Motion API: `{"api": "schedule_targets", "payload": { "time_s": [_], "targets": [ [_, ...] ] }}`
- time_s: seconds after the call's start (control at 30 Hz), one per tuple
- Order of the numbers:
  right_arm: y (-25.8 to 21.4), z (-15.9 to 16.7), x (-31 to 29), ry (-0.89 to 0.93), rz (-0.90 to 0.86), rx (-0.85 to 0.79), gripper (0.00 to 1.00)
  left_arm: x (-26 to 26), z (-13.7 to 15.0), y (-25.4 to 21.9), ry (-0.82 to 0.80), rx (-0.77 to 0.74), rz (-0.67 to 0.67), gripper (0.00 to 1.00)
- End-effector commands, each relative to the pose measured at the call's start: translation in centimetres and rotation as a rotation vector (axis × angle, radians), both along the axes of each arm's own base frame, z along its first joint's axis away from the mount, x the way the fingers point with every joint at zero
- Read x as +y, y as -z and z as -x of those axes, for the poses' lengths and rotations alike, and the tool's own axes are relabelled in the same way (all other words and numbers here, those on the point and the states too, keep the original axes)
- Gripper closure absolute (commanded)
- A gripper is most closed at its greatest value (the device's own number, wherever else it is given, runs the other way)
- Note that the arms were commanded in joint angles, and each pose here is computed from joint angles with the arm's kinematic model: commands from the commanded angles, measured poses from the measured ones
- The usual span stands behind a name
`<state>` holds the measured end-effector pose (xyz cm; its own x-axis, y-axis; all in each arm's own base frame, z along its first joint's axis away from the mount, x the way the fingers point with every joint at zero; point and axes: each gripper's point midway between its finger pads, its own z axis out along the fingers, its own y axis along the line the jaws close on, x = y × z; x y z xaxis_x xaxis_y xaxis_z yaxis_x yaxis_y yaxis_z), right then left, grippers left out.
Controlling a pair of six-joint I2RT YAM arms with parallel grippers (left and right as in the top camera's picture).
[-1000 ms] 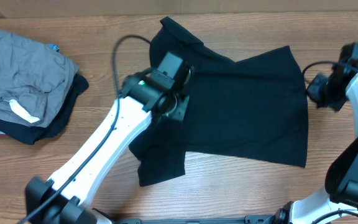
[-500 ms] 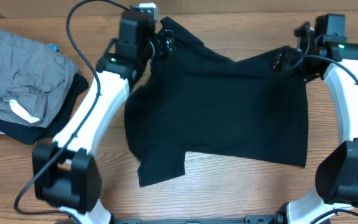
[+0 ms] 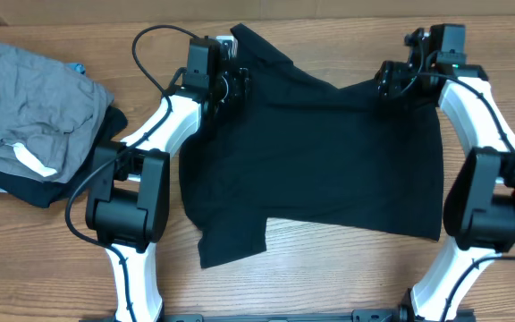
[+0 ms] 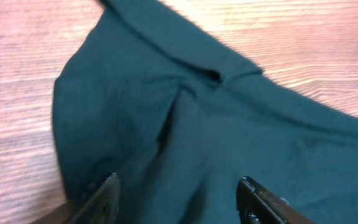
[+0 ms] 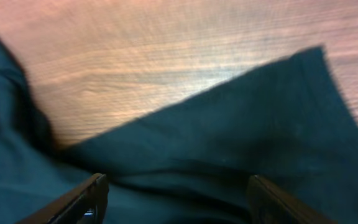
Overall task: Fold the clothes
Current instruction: 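Grasp the shirt's top corners with both grippers, then pull both top corners apart and back to smooth the shirt flat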
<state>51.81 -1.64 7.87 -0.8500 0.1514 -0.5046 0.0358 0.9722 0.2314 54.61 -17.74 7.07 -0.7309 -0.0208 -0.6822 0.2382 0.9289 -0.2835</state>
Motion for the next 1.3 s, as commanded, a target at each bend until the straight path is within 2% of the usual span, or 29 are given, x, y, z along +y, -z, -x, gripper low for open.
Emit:
{"api": "schedule_targets", "payload": {
  "time_s": [0.0, 0.03, 0.23, 0.33, 0.43, 0.53, 0.57, 0.63, 0.67, 0.77, 0.87, 1.0, 1.13, 1.27],
  "targets": [
    [1.4, -0.1, -0.2, -0.016, 0.017, 0.012, 0.24, 1.2, 0.7, 2.9, -0.017, 0.067, -0.097, 0.57],
    [1.4, -0.2, -0.2, -0.014, 0.017, 0.007, 0.24, 1.6, 1.1, 3.4, -0.019, 0.085, -0.13, 0.64],
    [1.1, -0.8, -0.9, 0.0, 0.034, -0.02, 0.24, 2.5, 3.7, 5.4, 0.016, 0.199, -0.205, 0.78],
    [1.1, -1.0, -1.3, 0.012, 0.054, -0.027, 0.24, 3.2, 5.4, 6.5, 0.022, 0.278, -0.24, 0.8],
    [1.1, -0.9, -1.3, 0.012, 0.053, -0.021, 0.23, 3.3, 5.9, 6.0, 0.006, 0.311, -0.236, 0.8],
    [1.2, -0.8, -1.3, -0.009, 0.067, -0.019, 0.24, 3.8, 7.3, 5.6, -0.007, 0.4, -0.256, 0.85],
    [1.2, -0.9, -1.3, -0.009, 0.067, -0.023, 0.27, 3.9, 7.9, 5.4, -0.003, 0.431, -0.265, 0.79],
    [1.1, -1.1, -1.4, -0.009, 0.068, -0.034, 0.41, 4.0, 8.2, 5.1, -0.002, 0.45, -0.27, 0.74],
    [1.0, -1.2, -1.4, -0.009, 0.069, -0.041, 0.52, 4.0, 8.2, 4.8, -0.002, 0.451, -0.269, 0.69],
    [0.6, -1.9, -1.4, -0.031, 0.085, -0.08, 0.96, 3.3, 6.9, 2.4, 0.001, 0.412, -0.259, 0.6],
    [0.3, -2.1, -1.4, -0.062, 0.107, -0.09, 0.96, 1.5, 4.8, -2.7, 0.018, 0.323, -0.235, 0.48],
    [-2.2, -0.3, -2.9, -0.054, 0.152, 0.034, 0.96, -1.0, 2.9, -8.1, 0.031, 0.189, -0.232, 0.36],
    [-4.2, -0.8, -4.5, -0.05, 0.172, 0.009, 0.96, -1.1, 2.1, -7.5, -0.009, 0.181, -0.22, 0.36],
    [-3.4, -1.3, -6.2, -0.044, 0.169, -0.007, 0.96, -1.3, 1.3, -5.0, -0.016, 0.202, -0.225, 0.36]
  ]
}}
